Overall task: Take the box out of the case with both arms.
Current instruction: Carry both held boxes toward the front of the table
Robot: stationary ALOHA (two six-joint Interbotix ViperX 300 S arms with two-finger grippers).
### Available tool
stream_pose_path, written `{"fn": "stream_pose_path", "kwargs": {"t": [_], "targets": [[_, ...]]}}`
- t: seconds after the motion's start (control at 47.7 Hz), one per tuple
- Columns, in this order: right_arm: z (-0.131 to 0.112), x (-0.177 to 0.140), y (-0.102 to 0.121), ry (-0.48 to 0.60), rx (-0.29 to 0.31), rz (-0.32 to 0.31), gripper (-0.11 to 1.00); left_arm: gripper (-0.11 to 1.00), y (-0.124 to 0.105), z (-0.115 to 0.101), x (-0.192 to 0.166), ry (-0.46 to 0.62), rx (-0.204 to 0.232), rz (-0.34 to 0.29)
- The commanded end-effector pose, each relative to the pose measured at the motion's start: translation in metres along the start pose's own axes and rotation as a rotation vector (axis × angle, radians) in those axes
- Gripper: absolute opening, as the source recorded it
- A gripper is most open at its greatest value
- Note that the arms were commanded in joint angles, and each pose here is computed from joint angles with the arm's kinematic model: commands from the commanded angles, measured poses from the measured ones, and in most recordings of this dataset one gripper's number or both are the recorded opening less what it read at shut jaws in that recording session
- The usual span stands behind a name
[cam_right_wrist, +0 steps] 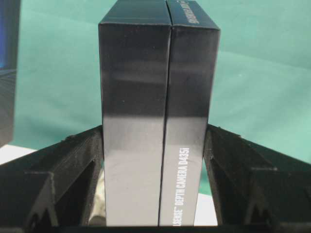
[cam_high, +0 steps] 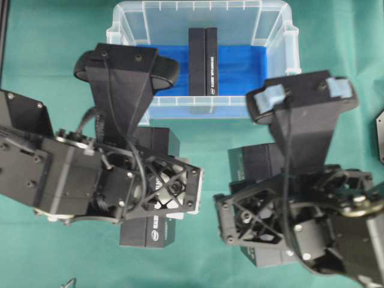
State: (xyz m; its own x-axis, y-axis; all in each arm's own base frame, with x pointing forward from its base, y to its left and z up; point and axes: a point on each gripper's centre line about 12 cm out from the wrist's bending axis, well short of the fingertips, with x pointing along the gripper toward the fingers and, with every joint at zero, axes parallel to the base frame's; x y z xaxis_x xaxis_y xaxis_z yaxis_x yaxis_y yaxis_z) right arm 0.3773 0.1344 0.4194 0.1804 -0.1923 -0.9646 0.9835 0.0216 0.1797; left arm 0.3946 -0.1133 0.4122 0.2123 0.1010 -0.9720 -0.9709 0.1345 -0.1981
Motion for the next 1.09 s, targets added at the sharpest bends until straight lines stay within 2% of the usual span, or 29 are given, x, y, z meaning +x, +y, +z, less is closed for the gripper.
{"fn": "stream_pose_path", "kwargs": {"t": [0.0, 0.252, 0.378, 0.546, 0.86, 0.965, 1.07], "targets": [[0.005, -0.006, 0.000, 0.007, 0.012, 0.033, 0.65, 0.63, 0.007, -0.001, -0.015, 0.007, 0.008, -0.052], [-0.006, 0.024, 0.006, -0.001, -0.003, 0.004, 0.65, 0.63, 0.011, -0.018, 0.015, 0.005, 0.050, -0.028], [-0.013, 0.045, 0.008, 0.003, -0.019, 0.004, 0.65, 0.63, 0.015, -0.024, 0.034, 0.004, 0.053, -0.018], [-0.024, 0.073, 0.009, 0.022, -0.036, 0.011, 0.65, 0.63, 0.025, -0.028, 0.060, 0.007, 0.025, -0.025], [-0.035, 0.120, 0.003, 0.028, -0.003, -0.005, 0.65, 0.63, 0.045, -0.032, 0.103, 0.020, -0.035, -0.048], [-0.035, 0.133, -0.001, 0.018, -0.011, -0.014, 0.65, 0.63, 0.048, -0.035, 0.118, 0.021, -0.034, -0.045], [-0.037, 0.147, -0.002, 0.010, -0.032, 0.003, 0.65, 0.63, 0.049, -0.037, 0.131, 0.027, -0.022, -0.062]]}}
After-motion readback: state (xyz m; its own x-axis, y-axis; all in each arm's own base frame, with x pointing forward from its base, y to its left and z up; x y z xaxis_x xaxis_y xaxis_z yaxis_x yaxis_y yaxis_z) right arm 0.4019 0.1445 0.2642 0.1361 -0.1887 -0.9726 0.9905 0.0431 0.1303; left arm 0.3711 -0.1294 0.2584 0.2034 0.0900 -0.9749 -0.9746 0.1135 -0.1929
